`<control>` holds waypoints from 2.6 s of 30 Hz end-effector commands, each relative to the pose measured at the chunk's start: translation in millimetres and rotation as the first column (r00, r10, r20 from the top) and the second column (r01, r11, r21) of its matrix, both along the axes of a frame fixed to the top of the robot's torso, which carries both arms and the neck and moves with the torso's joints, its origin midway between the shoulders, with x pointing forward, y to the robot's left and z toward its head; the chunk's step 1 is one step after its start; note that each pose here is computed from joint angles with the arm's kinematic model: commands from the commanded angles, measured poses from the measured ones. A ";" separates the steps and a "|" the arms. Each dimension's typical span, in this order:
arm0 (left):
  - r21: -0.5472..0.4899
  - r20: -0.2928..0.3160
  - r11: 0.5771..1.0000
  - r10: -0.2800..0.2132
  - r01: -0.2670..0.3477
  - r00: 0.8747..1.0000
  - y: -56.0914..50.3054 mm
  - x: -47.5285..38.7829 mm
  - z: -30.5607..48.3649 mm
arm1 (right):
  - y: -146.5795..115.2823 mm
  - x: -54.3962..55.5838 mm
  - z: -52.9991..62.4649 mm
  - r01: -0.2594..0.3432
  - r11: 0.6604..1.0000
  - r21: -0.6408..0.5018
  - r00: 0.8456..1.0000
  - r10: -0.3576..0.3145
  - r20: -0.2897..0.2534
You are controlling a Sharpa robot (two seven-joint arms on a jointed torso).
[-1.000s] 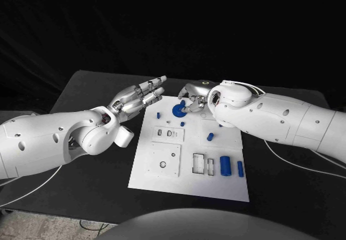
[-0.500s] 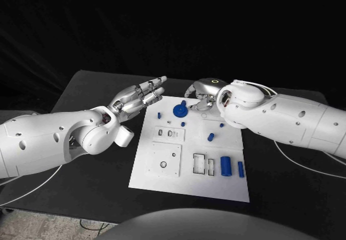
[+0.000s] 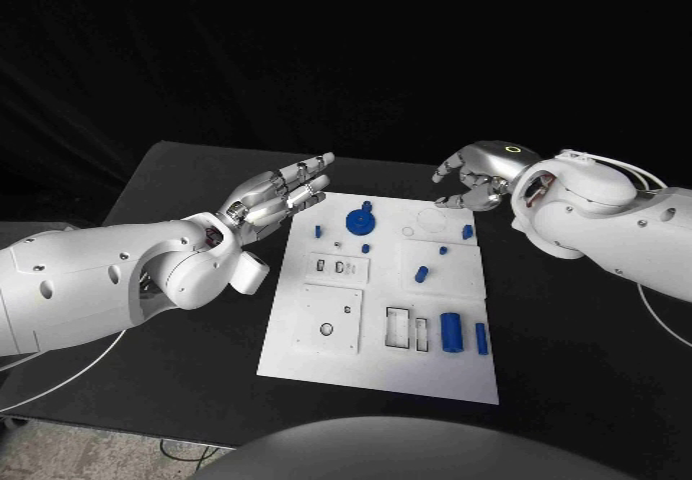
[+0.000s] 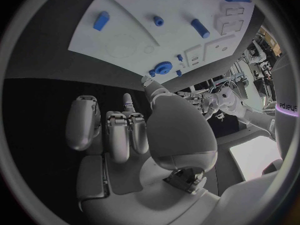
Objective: Assemble the parts on the task board
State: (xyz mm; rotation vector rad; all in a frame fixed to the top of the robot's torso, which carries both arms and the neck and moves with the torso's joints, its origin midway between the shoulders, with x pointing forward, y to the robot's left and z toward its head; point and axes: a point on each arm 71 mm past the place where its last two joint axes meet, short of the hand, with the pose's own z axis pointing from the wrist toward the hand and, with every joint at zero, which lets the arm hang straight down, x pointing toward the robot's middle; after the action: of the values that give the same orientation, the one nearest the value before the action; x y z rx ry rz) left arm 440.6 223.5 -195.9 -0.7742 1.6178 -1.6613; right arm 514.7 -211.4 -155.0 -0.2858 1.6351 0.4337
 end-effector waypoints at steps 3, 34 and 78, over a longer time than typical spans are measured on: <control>-0.013 0.000 1.000 -0.010 0.010 1.000 0.0 -1.1 0.7 | -24.8 -2.8 -2.4 0.033 0.999 0.020 0.999 -0.033 0.024; -0.010 -0.002 1.000 0.002 -0.002 1.000 4.6 -2.6 -1.0 | -59.8 -9.2 -42.3 0.071 0.997 -0.007 0.997 -0.071 -0.037; -0.007 -0.023 1.000 -0.011 0.010 1.000 1.2 -2.0 -8.0 | -61.1 -13.2 -63.0 0.082 0.996 -0.020 0.994 -0.083 -0.071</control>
State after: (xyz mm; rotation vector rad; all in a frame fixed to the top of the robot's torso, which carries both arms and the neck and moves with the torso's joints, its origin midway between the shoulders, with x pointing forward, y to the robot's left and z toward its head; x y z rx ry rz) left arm 439.5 227.0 -204.1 -0.7983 1.6298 -1.6457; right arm 501.2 -272.3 -217.6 -0.2145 1.7173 0.3799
